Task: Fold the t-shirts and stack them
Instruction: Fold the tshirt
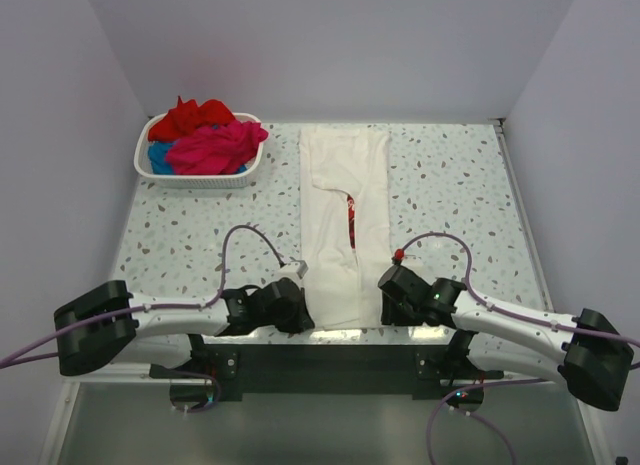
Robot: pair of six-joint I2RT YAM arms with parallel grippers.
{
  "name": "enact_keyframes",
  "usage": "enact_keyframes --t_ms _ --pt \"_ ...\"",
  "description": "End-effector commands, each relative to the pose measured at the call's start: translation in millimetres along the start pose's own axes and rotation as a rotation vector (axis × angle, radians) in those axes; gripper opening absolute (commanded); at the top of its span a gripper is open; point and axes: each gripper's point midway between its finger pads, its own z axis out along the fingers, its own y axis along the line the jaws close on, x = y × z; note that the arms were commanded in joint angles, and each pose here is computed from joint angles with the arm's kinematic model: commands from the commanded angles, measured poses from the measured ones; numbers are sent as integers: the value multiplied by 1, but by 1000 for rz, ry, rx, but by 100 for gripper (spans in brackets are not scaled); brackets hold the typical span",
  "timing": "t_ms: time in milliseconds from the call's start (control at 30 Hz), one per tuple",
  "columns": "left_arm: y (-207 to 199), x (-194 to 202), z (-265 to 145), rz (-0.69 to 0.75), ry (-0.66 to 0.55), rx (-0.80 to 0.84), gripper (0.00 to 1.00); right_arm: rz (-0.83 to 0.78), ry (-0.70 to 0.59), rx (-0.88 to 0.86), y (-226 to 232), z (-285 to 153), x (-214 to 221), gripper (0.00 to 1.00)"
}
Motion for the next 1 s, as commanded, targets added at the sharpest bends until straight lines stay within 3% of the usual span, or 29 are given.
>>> enact_keyframes --t_ms 0,267,533,967 --pt "0 0 -2 4 -16 15 0 27 8 17 -2 3 4 47" --pt "8 6 -15 38 -5 24 0 36 11 18 -6 5 8 33" --pt "18 18 -15 46 35 12 0 35 19 25 -7 7 10 29" --pt "-2 0 -18 42 -33 70 0 20 -6 -26 12 6 -2 13"
